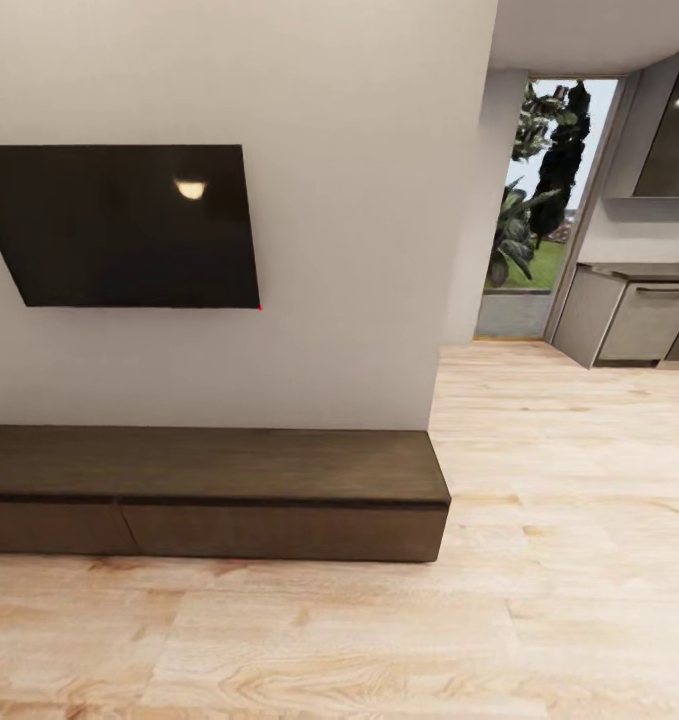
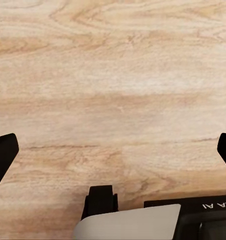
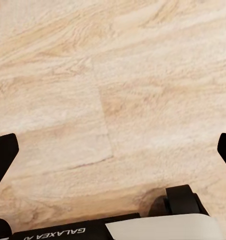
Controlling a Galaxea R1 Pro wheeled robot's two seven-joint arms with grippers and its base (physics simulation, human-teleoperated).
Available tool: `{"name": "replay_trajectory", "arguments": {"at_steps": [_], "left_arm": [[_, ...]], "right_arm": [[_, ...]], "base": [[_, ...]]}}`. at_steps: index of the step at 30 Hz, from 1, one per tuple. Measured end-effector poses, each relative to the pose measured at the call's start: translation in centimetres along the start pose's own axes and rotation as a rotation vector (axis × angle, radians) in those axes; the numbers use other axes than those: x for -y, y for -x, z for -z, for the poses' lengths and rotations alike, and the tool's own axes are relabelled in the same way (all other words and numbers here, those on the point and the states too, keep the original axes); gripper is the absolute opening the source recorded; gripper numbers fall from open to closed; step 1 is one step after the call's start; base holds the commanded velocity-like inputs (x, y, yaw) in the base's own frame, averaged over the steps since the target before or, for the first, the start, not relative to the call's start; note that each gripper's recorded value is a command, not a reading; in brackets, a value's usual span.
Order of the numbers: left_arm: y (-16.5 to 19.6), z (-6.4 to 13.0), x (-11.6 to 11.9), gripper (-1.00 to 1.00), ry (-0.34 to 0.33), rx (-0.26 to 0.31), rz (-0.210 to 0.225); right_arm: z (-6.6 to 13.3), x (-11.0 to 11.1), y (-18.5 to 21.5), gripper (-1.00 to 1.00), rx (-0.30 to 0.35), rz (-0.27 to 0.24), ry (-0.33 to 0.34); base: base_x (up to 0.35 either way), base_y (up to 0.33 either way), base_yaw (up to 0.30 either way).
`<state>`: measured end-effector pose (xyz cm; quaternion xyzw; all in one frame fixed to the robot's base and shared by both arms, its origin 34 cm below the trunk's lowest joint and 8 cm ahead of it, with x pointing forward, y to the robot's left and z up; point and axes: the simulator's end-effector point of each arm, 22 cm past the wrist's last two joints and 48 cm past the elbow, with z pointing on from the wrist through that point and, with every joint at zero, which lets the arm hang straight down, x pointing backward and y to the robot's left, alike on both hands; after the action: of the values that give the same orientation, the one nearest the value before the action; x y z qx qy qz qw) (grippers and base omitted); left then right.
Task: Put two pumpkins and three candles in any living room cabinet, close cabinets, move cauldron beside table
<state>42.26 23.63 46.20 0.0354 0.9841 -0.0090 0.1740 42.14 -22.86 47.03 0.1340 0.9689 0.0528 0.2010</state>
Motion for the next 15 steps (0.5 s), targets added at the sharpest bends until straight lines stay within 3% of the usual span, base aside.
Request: {"name": "replay_trajectory", "arguments": {"at_steps": [3, 6, 11, 15], "left_arm": [[2.5, 0.0, -0.1, 1.00, 0.001, 0.011, -0.002], [6.3, 1.2, -0.4, 1.00, -0.002, -0.014, 0.008], [12.7, 6.0, 0.3, 1.00, -0.089, -0.038, 0.033], [17.6, 10.0, 2.0, 1.00, -0.174, 0.048, 0.019]], "right_arm": [[-0.5, 0.1, 0.1, 1.00, 0.016, 0.002, 0.001], [-0.9, 0.4, 0.6, 1.00, 0.044, -0.004, -0.002], [-1.6, 0.7, 1.3, 1.00, 0.092, -0.009, -0.001], [-2.2, 0.7, 1.6, 1.00, 0.119, -0.009, 0.005]], "base": [[0.000, 0.000, 0.000], [0.000, 0.000, 0.000], [0.000, 0.000, 0.000], [0.000, 0.000, 0.000]]}}
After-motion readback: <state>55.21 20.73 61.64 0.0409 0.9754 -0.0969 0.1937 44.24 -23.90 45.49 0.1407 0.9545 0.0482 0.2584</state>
